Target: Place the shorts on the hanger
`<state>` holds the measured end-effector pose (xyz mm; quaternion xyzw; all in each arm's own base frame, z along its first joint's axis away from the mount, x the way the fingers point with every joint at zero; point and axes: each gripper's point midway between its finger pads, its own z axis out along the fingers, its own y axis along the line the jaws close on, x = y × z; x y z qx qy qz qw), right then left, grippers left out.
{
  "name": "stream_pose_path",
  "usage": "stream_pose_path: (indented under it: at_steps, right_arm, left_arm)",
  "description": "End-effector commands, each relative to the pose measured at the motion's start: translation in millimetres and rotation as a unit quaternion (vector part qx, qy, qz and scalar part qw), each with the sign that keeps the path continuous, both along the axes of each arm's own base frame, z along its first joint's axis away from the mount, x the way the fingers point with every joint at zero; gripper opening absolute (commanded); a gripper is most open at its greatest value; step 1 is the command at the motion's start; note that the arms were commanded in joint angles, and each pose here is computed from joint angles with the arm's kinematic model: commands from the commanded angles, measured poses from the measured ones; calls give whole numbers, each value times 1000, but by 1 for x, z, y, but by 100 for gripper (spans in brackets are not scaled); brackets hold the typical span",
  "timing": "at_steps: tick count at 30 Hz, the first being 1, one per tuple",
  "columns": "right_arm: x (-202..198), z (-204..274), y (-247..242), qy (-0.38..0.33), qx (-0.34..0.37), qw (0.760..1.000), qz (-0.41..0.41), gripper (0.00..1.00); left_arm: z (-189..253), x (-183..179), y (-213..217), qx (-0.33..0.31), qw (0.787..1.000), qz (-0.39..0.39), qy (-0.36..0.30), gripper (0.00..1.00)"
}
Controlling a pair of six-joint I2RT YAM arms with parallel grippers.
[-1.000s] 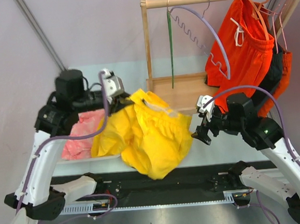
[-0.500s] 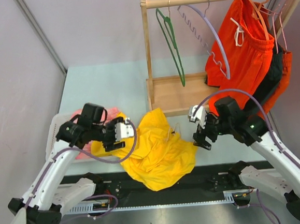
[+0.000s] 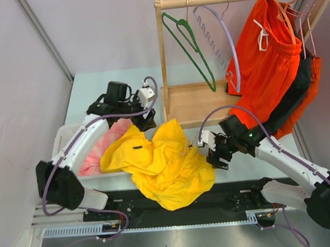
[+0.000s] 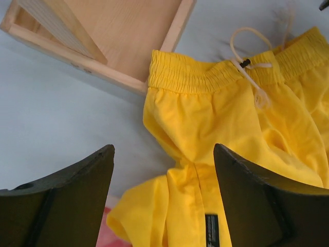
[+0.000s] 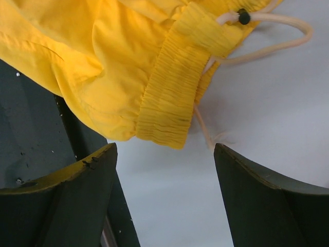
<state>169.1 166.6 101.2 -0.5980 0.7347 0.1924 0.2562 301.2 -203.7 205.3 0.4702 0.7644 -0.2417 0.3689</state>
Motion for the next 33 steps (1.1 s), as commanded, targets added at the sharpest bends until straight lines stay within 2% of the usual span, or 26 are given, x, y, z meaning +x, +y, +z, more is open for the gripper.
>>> stream_pose_path:
  at_steps: [1,7,15,18,20,23,24,26,27,29,33]
  right_arm:
    - [0,-4,16,-25,19,998,52,80]
    - [3,-19,22,-14,11,999,49,80]
    - [-2,-34,19,-1,-13,998,61,75]
    - [-2,-37,21,0,-15,997,69,69]
    - [-5,-41,21,5,-21,997,78,64]
    - [-8,-44,18,10,-29,996,84,47]
    - [-7,-42,17,8,-30,996,83,38]
    - [-9,-39,13,5,-36,996,85,29]
    - [-10,-37,11,2,-37,996,85,15]
    - [-13,-28,5,-7,-41,996,84,0]
    - [-15,-7,-8,-41,-46,996,64,0]
  left_arm:
    - [-7,32,-39,-14,1000,9,-9,82]
    - [-67,50,-68,39,998,-11,47,81]
    - [-98,59,-90,66,996,-40,52,82]
    - [-106,58,-94,76,994,-53,50,78]
    - [-109,57,-95,79,994,-59,53,70]
    - [-113,55,-94,83,993,-66,60,48]
    - [-109,52,-94,82,992,-71,60,34]
    - [-104,50,-93,77,992,-73,61,24]
    - [-101,43,-93,72,991,-86,72,12]
    - [-91,38,-90,63,991,-93,77,1]
    - [-50,35,-77,21,993,-89,70,0]
